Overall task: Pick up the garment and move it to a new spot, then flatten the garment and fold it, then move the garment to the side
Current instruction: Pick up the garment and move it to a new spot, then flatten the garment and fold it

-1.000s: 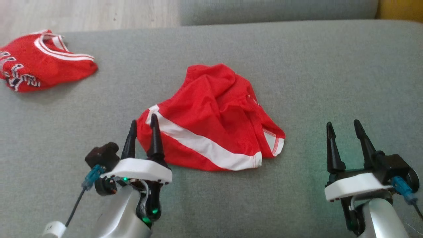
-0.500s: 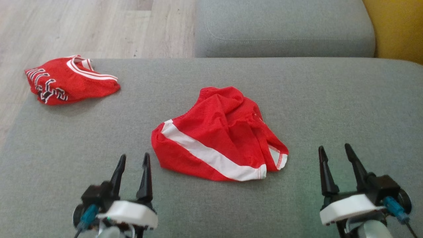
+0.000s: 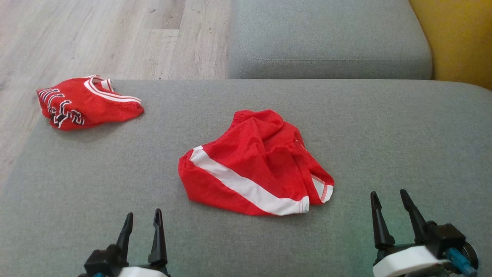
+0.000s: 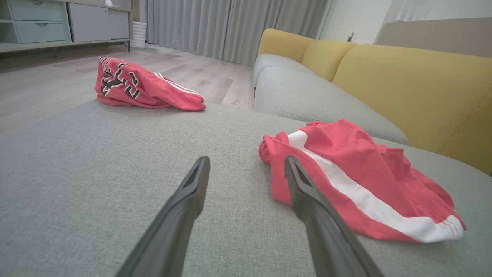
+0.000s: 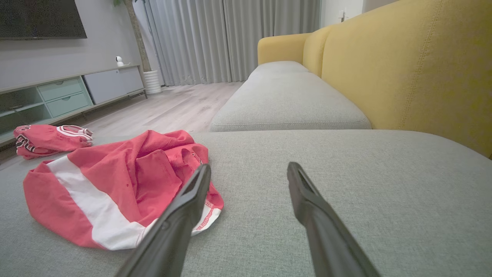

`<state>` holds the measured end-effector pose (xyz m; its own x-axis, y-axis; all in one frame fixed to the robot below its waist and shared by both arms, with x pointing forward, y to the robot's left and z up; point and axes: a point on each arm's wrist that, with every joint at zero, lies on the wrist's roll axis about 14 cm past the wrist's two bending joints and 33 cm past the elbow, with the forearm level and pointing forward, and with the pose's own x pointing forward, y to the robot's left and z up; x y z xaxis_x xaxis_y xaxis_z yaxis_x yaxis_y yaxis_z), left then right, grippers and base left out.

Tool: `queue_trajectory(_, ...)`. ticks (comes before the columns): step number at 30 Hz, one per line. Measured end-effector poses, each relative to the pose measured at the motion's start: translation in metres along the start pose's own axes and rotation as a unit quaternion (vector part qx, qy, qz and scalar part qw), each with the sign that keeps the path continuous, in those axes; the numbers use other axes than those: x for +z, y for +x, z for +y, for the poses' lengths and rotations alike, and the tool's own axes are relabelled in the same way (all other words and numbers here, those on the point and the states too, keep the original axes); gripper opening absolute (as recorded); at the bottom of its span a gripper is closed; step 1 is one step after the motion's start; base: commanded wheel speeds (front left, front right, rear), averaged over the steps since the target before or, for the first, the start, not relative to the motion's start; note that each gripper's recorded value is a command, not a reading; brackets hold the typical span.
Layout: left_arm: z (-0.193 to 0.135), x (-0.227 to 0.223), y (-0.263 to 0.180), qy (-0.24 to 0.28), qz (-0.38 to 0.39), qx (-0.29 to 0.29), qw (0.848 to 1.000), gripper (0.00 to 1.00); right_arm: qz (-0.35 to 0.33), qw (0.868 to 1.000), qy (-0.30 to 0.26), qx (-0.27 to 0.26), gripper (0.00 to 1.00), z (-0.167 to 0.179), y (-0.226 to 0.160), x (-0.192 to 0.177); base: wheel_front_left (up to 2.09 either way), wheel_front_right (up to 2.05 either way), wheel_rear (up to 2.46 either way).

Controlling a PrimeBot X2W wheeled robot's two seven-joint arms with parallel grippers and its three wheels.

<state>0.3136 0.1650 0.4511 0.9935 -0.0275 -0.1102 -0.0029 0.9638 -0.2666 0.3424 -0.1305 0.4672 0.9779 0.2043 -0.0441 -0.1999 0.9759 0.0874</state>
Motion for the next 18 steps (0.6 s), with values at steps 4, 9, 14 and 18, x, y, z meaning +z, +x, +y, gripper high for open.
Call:
queue_trajectory(4, -0.0013, 0.0013, -0.0003, -0.001, -0.001, -0.001, 1.000, 1.00, 0.000, 1.000, 0.000, 0.001, 1.00, 0.0007, 0.0006, -0.0001, 0.00, 0.00, 0.00)
queue_trajectory(9, -0.0004, 0.0024, -0.0001, -0.001, -0.003, 0.003, 1.000, 1.00, 0.002, 1.000, 0.000, 0.004, 1.00, 0.0025, 0.0014, -0.0012, 0.00, 0.00, 0.00)
queue_trajectory(14, 0.0006, 0.0032, -0.0004, -0.004, -0.004, 0.006, 1.000, 1.00, 0.004, 1.000, 0.000, 0.007, 1.00, 0.0044, 0.0021, -0.0020, 0.00, 0.00, 0.00)
queue_trajectory(18, 0.0027, 0.0032, -0.0010, -0.004, -0.004, 0.011, 1.000, 1.00, 0.004, 1.000, 0.000, 0.009, 1.00, 0.0054, 0.0029, -0.0023, 0.00, 0.00, 0.00)
